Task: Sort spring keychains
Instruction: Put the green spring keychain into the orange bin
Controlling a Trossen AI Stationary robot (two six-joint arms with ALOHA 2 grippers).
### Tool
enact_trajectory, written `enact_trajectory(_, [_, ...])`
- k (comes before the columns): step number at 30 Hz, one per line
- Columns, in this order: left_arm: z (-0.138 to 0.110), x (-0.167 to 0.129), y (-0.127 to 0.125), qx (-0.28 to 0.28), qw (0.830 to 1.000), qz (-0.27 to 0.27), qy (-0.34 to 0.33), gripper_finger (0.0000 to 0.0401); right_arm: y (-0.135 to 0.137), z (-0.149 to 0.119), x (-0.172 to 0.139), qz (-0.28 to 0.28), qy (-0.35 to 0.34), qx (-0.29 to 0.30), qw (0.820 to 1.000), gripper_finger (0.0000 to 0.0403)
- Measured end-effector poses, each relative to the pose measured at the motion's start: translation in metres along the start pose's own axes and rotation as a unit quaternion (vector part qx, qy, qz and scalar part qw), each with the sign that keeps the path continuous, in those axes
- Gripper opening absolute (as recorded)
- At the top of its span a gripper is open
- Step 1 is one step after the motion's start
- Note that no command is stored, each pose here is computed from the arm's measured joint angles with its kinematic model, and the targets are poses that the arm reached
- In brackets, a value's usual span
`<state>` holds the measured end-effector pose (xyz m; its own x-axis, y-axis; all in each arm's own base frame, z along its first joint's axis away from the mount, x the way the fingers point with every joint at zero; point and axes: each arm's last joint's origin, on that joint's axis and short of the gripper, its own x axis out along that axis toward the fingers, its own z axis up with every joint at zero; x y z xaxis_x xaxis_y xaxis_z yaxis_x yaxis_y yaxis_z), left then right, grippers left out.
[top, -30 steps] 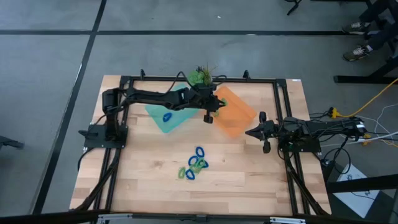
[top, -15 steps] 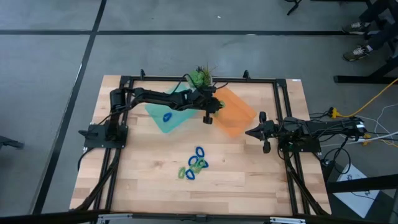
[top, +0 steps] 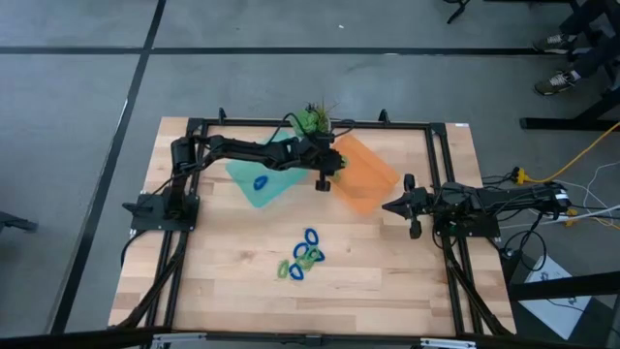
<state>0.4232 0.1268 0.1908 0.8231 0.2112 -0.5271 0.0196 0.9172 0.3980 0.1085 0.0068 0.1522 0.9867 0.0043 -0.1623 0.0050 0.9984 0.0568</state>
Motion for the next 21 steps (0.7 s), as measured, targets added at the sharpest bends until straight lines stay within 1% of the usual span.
enact_trajectory(13, [0.0008, 0.0001, -0.0015, -0.013, 1.000, -0.001, 0.000, 0.0158, 0.0000, 0.0000, 0.0000, 0.000, 0.000, 0.000, 1.000, 0.0007])
enact_trajectory(17, [0.0008, -0.0001, -0.0014, -0.026, 1.000, -0.001, 0.000, 0.0177, 0.0000, 0.0000, 0.0000, 0.000, 0.000, 0.000, 1.000, 0.0007])
enact_trajectory(21, [0.0018, 0.0000, -0.0036, -0.033, 0.999, -0.004, -0.001, 0.0188, 0.0000, 0.0000, 0.0000, 0.000, 0.000, 0.000, 1.000, 0.0007])
